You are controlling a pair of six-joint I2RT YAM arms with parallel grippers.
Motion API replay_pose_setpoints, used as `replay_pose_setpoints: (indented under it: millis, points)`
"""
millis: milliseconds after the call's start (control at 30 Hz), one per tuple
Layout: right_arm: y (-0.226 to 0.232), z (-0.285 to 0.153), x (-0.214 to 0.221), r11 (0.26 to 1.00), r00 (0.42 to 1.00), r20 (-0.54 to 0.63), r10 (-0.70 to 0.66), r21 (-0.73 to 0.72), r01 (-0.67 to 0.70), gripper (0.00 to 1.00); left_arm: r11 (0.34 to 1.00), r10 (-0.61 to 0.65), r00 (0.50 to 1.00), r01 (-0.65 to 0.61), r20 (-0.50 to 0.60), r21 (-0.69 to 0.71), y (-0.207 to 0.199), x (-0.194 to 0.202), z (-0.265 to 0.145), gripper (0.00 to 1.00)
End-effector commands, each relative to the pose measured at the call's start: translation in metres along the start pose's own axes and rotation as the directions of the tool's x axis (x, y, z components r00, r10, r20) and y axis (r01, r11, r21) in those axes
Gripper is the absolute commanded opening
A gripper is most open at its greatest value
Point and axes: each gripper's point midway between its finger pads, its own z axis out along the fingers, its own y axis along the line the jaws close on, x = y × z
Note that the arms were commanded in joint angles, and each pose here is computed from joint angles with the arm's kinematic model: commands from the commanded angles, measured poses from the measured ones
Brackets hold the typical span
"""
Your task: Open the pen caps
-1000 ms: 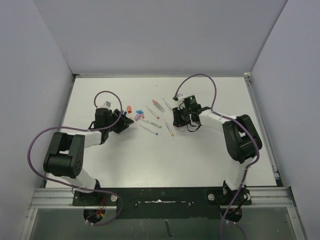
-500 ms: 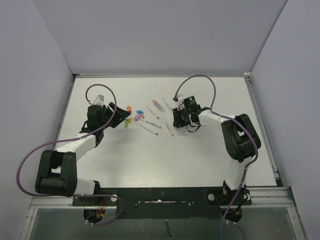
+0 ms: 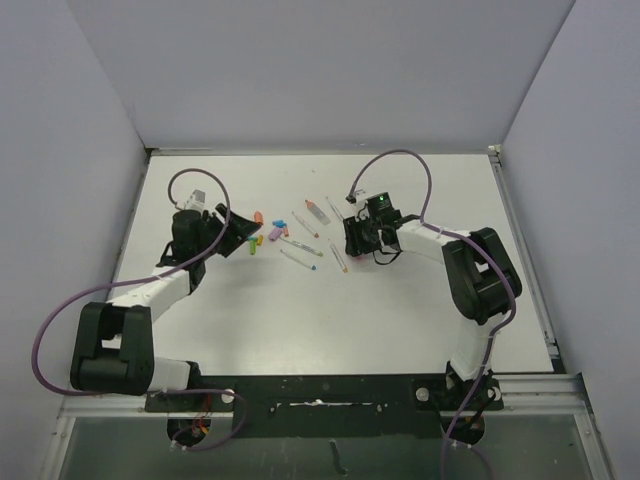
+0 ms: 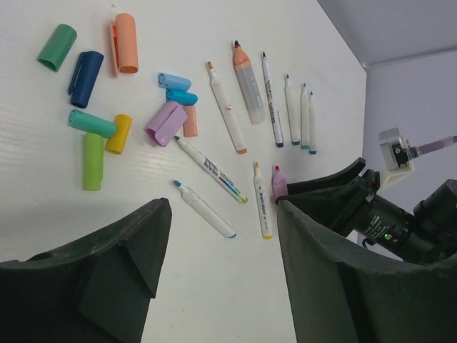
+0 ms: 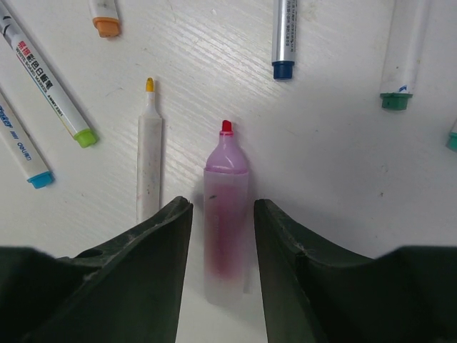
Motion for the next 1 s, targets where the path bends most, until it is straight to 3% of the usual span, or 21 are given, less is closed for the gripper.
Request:
replay_pose_setpoints:
  millis: [0,133,233,433,567,633,767,867,967]
  points:
    - [-0.001,0.002,-0.014,1.0,0.999,0.053,-0.004,0.004,0.004,0.42,0.995,0.023,0.998,-0.029,0.062,0.092,-0.034,-0.024,-0.01,0.63]
    - [-0.001,-0.005,-0.022,1.0,0.997,0.081,0.0,0.014,-0.001,0.43,0.995,0.029,0.997,-0.035,0.07,0.095,-0.039,-0.031,-0.013,0.78]
    - [-0.004,-0.021,-0.036,0.999,0.99,0.142,0.011,0.037,-0.017,0.52,0.995,0.033,0.996,-0.041,0.086,0.088,-0.041,-0.039,-0.017,0.88]
    - [-0.027,-0.074,-0.066,0.99,0.949,0.304,0.082,0.087,-0.113,0.83,0.999,-0.036,0.986,0.033,0.162,0.023,-0.018,-0.064,-0.033,0.98]
    - [-0.071,-0.115,-0.068,0.939,0.889,0.398,0.226,0.152,-0.307,0.96,0.997,-0.06,0.976,0.068,0.208,-0.032,0.0,-0.078,-0.044,0.98]
    - [-0.108,-0.135,-0.054,0.852,0.837,0.428,0.342,0.234,-0.468,0.99,0.994,-0.082,0.971,0.095,0.224,-0.048,0.009,-0.085,-0.049,0.98]
    - [-0.175,-0.168,-0.004,0.581,0.676,0.481,0.558,0.355,-0.732,0.98,0.987,-0.139,0.961,0.153,0.237,-0.04,0.024,-0.094,-0.056,0.98]
    - [-0.21,-0.193,0.034,0.356,0.556,0.548,0.625,0.434,-0.828,0.98,0.983,-0.168,0.955,0.182,0.245,-0.032,0.031,-0.099,-0.06,0.98]
    - [-0.219,-0.207,0.049,0.274,0.526,0.578,0.624,0.469,-0.84,0.98,0.981,-0.172,0.951,0.189,0.256,-0.046,0.035,-0.1,-0.063,0.98]
